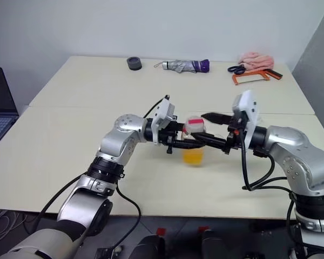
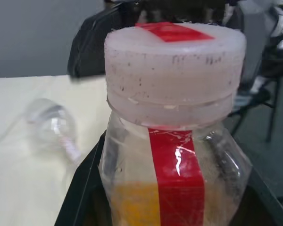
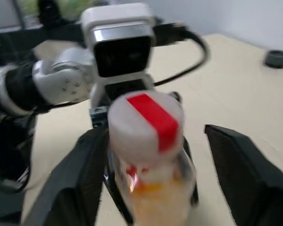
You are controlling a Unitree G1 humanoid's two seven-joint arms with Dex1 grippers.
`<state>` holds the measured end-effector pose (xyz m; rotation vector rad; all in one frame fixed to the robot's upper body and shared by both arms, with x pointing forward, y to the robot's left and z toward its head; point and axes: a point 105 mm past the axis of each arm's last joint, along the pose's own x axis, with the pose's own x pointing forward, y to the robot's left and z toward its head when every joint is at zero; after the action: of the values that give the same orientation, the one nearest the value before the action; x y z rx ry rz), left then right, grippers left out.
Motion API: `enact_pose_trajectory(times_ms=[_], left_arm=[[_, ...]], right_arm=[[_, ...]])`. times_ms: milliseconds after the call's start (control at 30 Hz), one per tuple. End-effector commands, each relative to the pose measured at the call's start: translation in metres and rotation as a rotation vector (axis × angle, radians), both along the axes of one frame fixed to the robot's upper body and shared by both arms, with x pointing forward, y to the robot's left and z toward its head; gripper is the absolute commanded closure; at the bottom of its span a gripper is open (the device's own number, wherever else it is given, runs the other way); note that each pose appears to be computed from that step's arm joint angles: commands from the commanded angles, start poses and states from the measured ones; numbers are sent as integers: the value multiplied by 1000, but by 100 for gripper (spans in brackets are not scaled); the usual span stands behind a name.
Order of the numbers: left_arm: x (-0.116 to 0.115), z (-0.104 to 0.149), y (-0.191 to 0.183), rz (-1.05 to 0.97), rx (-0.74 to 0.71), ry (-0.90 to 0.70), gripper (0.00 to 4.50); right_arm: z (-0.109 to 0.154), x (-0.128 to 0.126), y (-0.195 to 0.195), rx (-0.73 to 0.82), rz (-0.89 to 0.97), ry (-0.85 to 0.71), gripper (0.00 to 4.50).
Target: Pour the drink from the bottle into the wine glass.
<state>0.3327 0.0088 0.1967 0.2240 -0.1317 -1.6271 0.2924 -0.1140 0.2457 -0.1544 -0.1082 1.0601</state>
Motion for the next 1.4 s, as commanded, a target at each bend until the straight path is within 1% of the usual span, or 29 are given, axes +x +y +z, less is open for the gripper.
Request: enact_pose_trajectory(times_ms=[33, 67, 167, 300, 400, 533, 700, 800, 933, 1033, 1167, 1200, 1333, 1400], left_arm=[[1, 14, -4, 16, -51, -65, 270], [2, 14, -5, 25, -51, -68, 270], [6, 13, -9, 40, -52, -74, 270], [11, 13, -16, 51, -54, -83, 270], [13, 12, -20, 50, -52, -88, 270], [14, 12, -25, 44, -50, -91, 270], [14, 11, -27, 37, -47, -96, 270], [15, 11, -25, 43, -46, -96, 270], [16, 10, -23, 50, -44, -98, 270], [16, 10, -22, 53, -44, -99, 270], [17, 10, -21, 56, -45, -101, 270], [16, 10, -21, 56, -45, -101, 270], [16, 10, -20, 51, -41, -96, 270], [14, 9, -19, 38, -36, -88, 270]], right_arm=[[25, -24, 1, 82, -97, -133, 31], [24, -31, 5, 96, -133, -143, 31], [17, -38, 19, 144, -241, -139, 31], [4, -26, 28, 131, -475, -148, 31], [3, -21, 28, 157, -586, -158, 31], [-2, -21, 37, 165, -638, -155, 31], [-1, -17, 35, 200, -694, -165, 31], [0, -16, 33, 221, -710, -172, 31], [-6, -14, 34, 214, -703, -147, 31], [-9, -13, 35, 212, -697, -134, 93], [-13, -12, 36, 201, -693, -128, 236], [-12, -12, 36, 207, -695, -132, 261], [-9, -13, 38, 210, -663, -165, 260], [-10, -16, 46, 199, -546, -169, 260]])
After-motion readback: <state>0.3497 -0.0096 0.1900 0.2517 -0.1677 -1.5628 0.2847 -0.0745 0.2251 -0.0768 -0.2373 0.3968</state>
